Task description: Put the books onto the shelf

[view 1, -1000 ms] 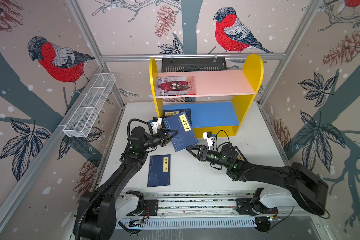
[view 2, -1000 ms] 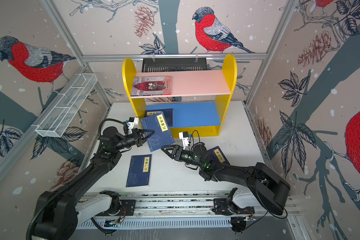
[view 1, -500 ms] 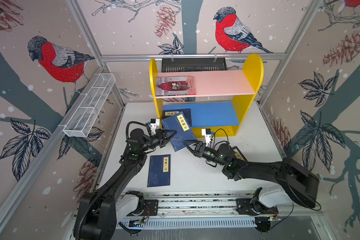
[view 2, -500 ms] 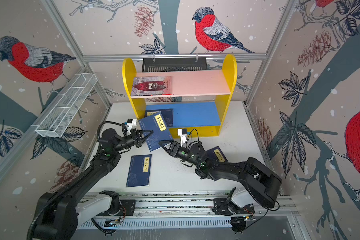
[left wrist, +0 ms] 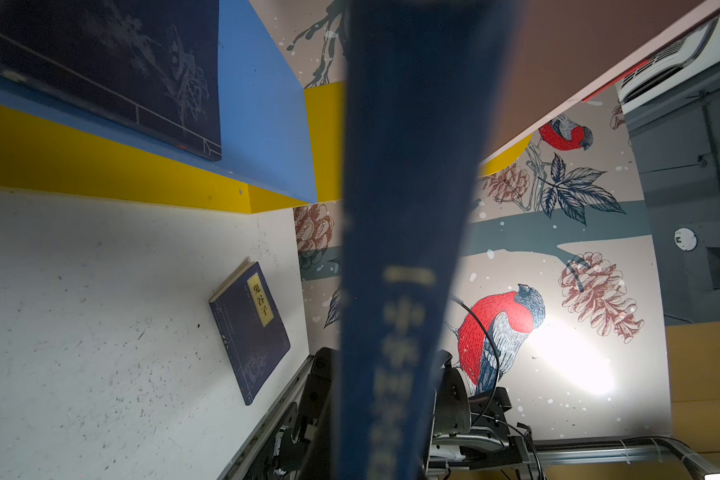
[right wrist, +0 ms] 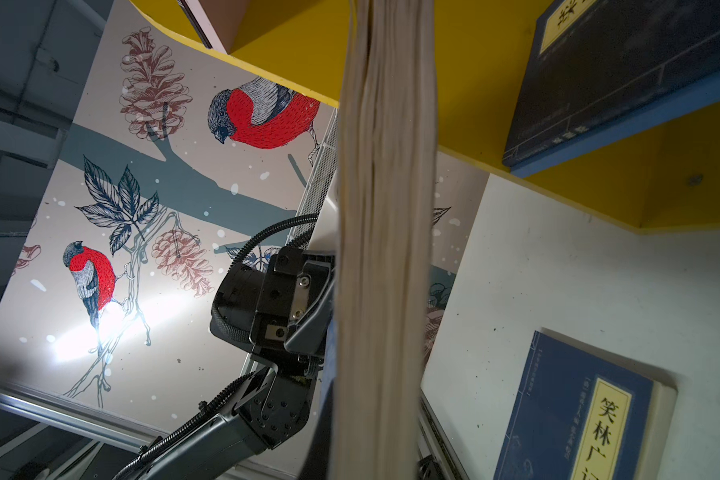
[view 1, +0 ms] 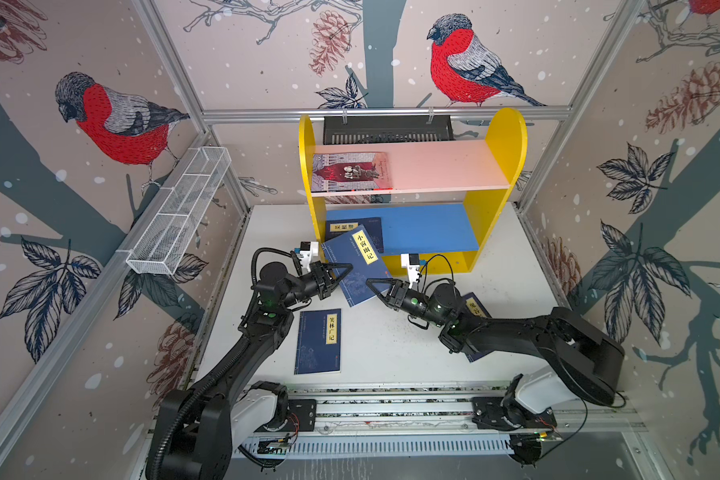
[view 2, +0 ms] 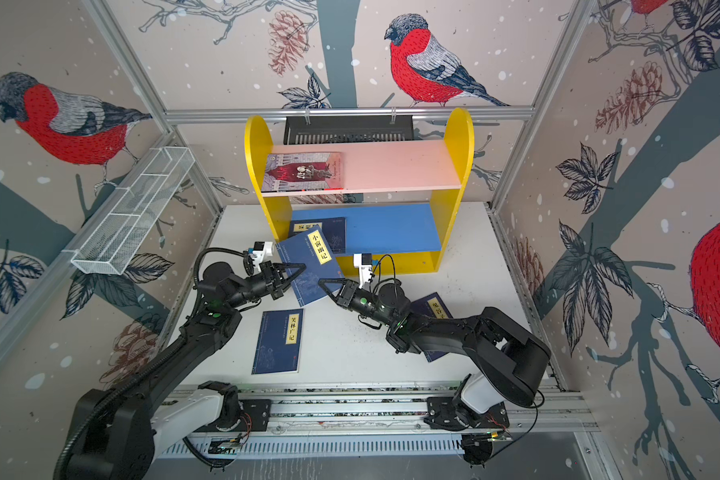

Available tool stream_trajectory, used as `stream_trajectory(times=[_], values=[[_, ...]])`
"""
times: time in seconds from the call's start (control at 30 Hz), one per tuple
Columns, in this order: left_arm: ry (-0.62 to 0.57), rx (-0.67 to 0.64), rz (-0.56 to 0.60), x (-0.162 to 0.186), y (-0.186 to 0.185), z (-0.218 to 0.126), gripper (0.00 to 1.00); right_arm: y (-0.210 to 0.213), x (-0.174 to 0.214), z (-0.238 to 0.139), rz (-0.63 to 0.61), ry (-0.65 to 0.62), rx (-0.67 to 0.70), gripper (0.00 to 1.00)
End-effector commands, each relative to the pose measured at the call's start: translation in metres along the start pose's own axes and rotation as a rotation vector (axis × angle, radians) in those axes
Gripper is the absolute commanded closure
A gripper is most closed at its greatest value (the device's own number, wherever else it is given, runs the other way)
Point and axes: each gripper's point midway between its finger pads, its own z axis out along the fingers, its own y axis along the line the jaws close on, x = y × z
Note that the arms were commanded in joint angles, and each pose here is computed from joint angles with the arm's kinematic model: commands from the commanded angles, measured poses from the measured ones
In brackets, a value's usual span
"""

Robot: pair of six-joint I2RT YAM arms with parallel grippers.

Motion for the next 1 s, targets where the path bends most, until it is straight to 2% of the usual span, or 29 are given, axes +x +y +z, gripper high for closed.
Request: stream_trajectory(times=[0.0,0.1,0.2,0.5,0.63,0.83,0.97], values=[[0.025,0.029,0.085,0.005,-0.009,-0.002,0.59,0.011,-0.007,-0.004,-0.028,0.006,-0.039,0.97],[0.018,-0.005,0.104,0.004,-0.002,-0.007,0.20,0.011,-0.005,-0.012,-0.047,0.082,-0.035,0.97],[0.014,-0.004,0.117,0.000,-0.002,-0.018,0.04,0.011,-0.003,-0.025,-0.069,0.175,-0.024,0.98],[0.053,-0.016,0.218,0.005,0.013,-0.040,0.03,0.017,-0.001,-0.063,-0.198,0.370,0.095,0.98],[0.091,0.035,0.253,0.014,0.004,-0.042,0.04,0.024,0.006,-0.076,-0.220,0.453,0.085,0.98],[0.171,0.103,0.235,0.026,-0.009,-0.043,0.07,0.021,0.018,-0.087,-0.222,0.558,0.081,0.98],[0.196,0.091,0.224,0.030,0.000,-0.041,0.10,0.031,0.020,-0.086,-0.226,0.582,0.037,0.98]])
